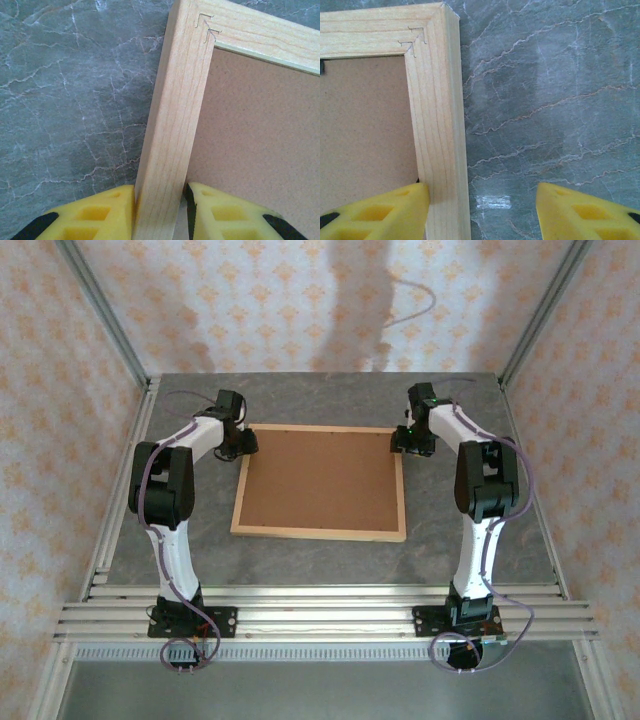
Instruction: Put the photo into the frame
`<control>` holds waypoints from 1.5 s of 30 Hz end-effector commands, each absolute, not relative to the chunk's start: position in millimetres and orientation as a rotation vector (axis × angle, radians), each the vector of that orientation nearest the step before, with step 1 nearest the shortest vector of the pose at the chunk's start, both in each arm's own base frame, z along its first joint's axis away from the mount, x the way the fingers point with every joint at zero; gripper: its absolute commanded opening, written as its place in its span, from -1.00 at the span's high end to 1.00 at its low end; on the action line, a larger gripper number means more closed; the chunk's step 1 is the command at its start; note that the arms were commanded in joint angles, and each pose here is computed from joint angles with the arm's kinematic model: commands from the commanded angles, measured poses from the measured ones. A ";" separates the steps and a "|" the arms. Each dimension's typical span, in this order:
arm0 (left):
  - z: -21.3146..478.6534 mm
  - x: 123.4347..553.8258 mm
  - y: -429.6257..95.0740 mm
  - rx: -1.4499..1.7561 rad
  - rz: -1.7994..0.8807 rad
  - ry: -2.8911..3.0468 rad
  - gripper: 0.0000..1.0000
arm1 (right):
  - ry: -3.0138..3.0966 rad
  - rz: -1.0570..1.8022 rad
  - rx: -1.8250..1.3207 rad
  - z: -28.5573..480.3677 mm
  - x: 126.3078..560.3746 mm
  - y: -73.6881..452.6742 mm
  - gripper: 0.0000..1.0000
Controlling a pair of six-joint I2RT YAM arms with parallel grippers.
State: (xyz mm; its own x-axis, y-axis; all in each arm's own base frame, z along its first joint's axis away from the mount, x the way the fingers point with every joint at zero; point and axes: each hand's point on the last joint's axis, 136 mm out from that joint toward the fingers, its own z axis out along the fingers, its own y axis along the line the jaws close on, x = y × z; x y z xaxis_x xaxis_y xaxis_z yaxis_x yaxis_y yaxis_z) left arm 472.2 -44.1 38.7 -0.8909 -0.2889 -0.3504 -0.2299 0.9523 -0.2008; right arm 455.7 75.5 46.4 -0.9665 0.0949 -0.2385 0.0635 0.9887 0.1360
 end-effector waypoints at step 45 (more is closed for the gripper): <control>-1.1 453.8 -44.3 -0.440 -0.202 2.850 0.31 | 3.151 -0.052 -0.189 -8.8 427.4 113.8 -0.34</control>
